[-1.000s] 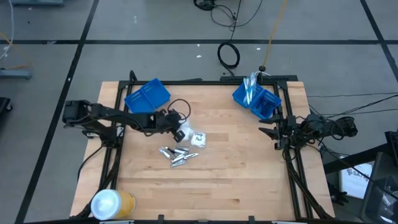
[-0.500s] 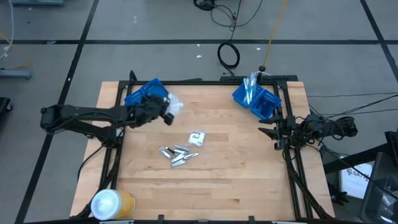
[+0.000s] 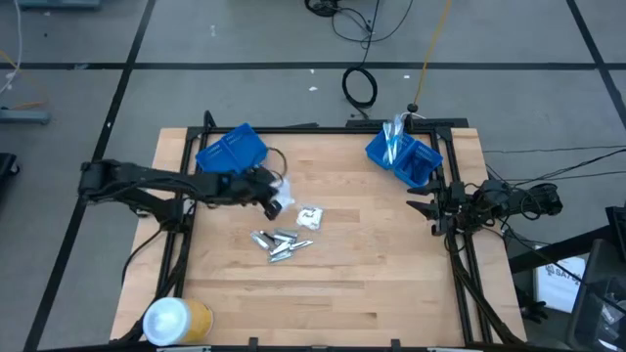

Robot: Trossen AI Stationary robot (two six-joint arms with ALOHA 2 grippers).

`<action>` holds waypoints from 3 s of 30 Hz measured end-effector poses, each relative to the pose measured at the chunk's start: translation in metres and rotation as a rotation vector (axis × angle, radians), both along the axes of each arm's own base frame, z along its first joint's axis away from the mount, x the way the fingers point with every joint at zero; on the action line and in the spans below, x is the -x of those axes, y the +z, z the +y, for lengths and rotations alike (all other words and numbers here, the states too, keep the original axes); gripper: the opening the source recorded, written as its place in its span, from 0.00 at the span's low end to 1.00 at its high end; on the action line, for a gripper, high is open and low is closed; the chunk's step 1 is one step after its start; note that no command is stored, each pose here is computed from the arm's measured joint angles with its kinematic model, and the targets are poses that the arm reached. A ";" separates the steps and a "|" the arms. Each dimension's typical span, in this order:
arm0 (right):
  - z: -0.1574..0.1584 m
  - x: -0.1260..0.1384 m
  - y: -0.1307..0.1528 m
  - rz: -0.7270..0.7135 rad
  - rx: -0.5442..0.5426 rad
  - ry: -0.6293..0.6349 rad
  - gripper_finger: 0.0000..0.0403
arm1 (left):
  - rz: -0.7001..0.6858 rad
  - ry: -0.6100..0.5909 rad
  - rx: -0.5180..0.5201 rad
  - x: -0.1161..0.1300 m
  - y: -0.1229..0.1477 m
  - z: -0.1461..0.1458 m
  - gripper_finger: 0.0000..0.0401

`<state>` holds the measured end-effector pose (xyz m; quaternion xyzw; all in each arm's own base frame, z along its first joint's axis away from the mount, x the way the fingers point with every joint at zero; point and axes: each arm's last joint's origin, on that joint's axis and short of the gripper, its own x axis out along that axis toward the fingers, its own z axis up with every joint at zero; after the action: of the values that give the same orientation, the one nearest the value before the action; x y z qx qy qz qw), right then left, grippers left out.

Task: Pick & Place Travel size toiletries
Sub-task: Put the transparent cotton pack into the middle left blue basket

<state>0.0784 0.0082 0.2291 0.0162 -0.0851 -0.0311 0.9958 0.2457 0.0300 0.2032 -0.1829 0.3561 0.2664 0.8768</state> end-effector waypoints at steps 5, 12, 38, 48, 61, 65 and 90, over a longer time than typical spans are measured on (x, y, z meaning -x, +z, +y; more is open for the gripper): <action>0.000 0.000 0.000 0.000 -0.007 0.001 0.35 | 0.111 0.022 0.037 -0.017 -0.037 -0.003 0.00; 0.000 0.000 0.000 0.000 -0.007 0.001 0.35 | 0.199 0.068 0.033 -0.025 -0.067 0.001 0.06; 0.000 0.000 -0.002 0.022 -0.007 0.000 0.35 | 0.018 -0.063 0.114 -0.034 -0.049 0.018 0.66; 0.000 0.000 -0.002 0.021 -0.010 0.001 0.35 | 0.029 -0.049 0.068 -0.034 -0.049 0.019 0.67; 0.000 0.000 -0.002 0.020 -0.015 0.002 0.35 | 0.065 -0.049 0.077 -0.036 -0.061 0.020 0.65; 0.000 0.000 -0.002 0.020 -0.018 0.001 0.35 | 0.068 -0.042 0.074 -0.036 -0.061 0.021 0.55; 0.000 0.000 -0.002 0.020 -0.018 0.002 0.35 | -0.051 -0.013 -0.032 -0.028 -0.024 0.026 0.00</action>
<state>0.0787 0.0082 0.2269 0.0247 -0.0746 -0.0312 0.9964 0.2732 0.0559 0.1792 -0.1733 0.3303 0.2614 0.8902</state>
